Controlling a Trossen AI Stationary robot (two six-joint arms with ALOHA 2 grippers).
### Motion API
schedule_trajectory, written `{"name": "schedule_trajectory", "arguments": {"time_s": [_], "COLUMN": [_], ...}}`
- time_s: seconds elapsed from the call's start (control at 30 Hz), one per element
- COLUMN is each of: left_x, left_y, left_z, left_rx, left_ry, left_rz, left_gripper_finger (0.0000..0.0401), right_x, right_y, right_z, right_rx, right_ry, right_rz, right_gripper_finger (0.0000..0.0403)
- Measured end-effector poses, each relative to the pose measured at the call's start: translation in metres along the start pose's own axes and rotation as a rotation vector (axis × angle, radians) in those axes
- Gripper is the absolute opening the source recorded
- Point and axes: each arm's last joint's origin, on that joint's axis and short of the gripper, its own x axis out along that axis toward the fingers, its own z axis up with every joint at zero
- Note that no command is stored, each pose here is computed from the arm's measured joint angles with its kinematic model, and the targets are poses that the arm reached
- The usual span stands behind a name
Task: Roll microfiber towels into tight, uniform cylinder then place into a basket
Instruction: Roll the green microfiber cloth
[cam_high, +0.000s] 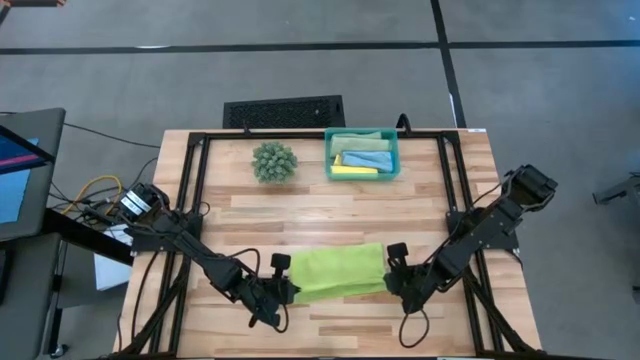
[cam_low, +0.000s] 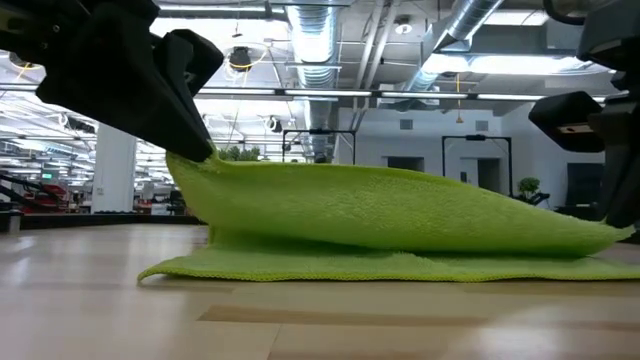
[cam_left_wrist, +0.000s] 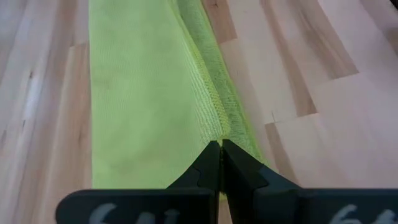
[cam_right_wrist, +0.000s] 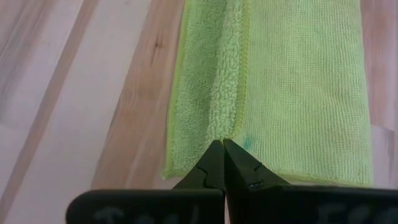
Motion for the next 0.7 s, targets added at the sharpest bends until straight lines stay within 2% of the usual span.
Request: {"name": "schedule_trajectory", "arguments": {"time_s": [0.57, 0.7], "left_x": [0.0061, 0.0092], "left_y": [0.0019, 0.0018], "left_z": [-0.004, -0.0059], "left_rx": [-0.032, -0.057], "left_ry": [0.026, 0.04], "left_rz": [0.024, 0.019], "left_gripper_finger": [0.0001, 0.0021], "right_x": [-0.0006, -0.0005], "right_y": [0.0018, 0.0022], "right_z": [0.0017, 0.0016], "right_rx": [0.001, 0.001], "right_ry": [-0.02, -0.016], "right_rz": [0.009, 0.025], "right_gripper_finger": [0.0013, 0.0015]}}
